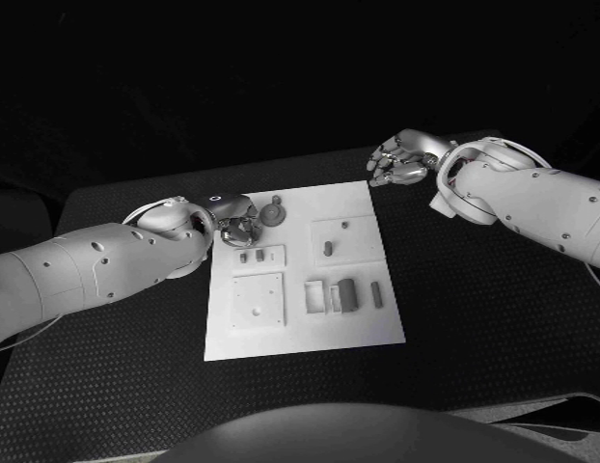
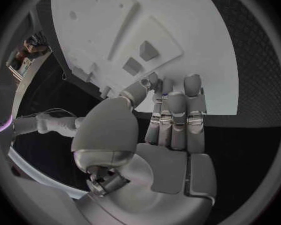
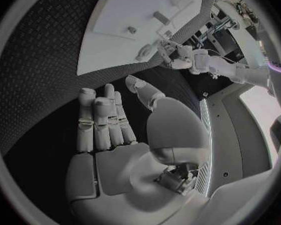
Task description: Assemble the parts on the task board
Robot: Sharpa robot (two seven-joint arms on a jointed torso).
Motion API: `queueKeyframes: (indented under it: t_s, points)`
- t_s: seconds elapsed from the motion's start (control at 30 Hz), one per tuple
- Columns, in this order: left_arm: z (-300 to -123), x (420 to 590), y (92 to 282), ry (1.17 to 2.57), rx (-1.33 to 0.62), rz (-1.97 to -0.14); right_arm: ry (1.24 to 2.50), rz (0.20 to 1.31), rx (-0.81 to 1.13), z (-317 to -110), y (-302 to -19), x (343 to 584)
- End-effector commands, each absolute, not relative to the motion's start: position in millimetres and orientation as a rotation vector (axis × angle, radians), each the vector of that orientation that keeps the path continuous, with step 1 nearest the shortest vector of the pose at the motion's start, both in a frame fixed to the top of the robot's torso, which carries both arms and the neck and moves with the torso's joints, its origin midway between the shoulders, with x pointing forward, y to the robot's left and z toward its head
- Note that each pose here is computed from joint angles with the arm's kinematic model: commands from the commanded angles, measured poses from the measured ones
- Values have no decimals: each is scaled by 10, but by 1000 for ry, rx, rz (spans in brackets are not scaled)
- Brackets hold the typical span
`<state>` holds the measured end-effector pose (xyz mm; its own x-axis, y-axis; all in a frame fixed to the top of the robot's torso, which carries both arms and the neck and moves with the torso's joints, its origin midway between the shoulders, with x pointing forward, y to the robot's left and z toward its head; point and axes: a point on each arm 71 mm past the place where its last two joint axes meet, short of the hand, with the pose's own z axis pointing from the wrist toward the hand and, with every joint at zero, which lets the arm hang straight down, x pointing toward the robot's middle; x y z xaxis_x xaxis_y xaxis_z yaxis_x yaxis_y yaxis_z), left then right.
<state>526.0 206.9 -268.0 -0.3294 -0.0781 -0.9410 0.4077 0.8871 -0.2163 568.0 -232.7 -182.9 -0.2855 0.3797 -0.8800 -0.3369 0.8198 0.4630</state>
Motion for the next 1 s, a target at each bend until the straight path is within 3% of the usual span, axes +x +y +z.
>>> queueKeyframes:
  t_s: [0.03,1.0]
  points:
    - [-2687,5247,2038,1852,245,-520,1732,704,25,-1833,-2321,5676]
    - [-2660,5253,2102,1818,223,-506,1730,704,25,-1836,-2324,5677]
